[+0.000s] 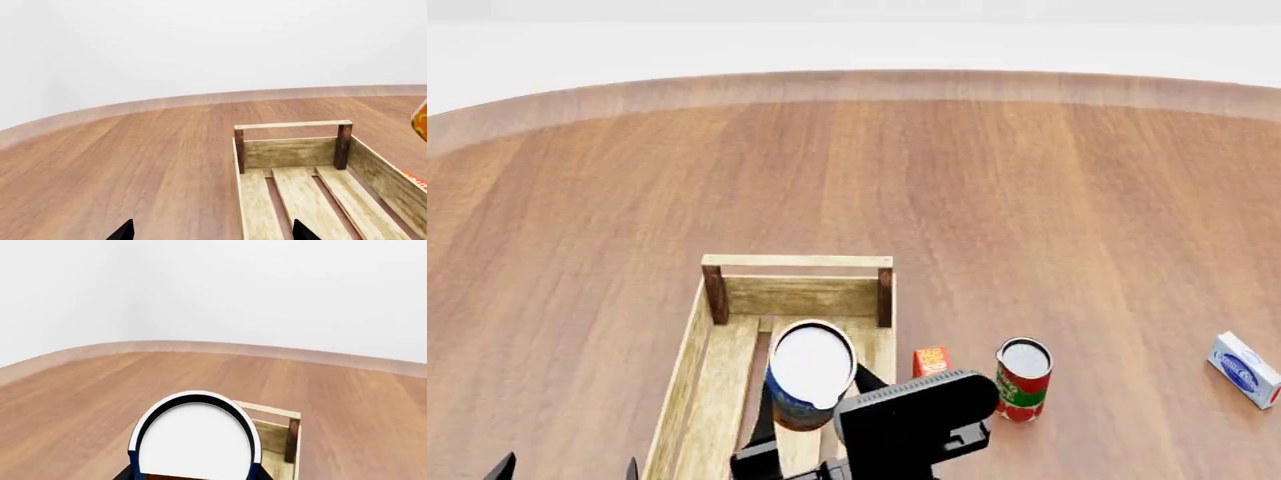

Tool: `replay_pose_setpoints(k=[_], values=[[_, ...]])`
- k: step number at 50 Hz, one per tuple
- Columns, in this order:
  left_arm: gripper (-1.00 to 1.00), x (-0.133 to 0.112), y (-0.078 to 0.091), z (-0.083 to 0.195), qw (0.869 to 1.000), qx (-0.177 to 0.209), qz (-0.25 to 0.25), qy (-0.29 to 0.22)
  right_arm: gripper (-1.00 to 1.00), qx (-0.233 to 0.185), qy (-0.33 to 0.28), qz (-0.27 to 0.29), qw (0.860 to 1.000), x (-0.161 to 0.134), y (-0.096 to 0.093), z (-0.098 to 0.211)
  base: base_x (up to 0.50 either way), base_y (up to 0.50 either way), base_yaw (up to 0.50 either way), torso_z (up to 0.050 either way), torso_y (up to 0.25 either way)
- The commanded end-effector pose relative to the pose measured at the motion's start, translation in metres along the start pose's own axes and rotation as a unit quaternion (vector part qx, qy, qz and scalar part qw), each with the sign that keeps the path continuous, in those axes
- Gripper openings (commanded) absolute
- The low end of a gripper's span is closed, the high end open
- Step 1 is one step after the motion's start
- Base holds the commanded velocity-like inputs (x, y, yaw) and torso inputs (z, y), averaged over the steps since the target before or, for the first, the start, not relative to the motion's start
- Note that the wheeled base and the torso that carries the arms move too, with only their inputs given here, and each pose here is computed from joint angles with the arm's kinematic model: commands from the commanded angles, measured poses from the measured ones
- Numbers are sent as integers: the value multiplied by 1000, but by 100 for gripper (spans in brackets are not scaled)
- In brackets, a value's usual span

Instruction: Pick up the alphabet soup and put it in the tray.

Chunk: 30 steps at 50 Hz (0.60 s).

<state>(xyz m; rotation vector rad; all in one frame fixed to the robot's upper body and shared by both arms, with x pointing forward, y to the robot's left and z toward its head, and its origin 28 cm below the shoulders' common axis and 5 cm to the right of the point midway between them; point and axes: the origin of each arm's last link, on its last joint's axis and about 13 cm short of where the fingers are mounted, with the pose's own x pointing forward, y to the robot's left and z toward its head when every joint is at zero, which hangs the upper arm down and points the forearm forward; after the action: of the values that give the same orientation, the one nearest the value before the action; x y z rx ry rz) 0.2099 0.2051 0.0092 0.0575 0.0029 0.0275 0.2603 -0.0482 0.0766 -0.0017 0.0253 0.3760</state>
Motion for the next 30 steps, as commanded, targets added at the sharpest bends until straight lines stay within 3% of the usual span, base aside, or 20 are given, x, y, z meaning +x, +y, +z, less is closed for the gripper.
replay_pose_setpoints(k=[1,8,30], values=[[100,0,0,0,1000,0,0,-1,-100,-33,-4,50,998,14,0,-7,0,0,0,0,0],[100,-1,0,1,1000,0,0,-1,-100,-52,13,75,996,20,1,-21,0,0,0,2,0],[100,-1,0,1,1000,0,-1,-2,-100,-72,52,78,993,46,-2,-55,0,0,0,0,1]])
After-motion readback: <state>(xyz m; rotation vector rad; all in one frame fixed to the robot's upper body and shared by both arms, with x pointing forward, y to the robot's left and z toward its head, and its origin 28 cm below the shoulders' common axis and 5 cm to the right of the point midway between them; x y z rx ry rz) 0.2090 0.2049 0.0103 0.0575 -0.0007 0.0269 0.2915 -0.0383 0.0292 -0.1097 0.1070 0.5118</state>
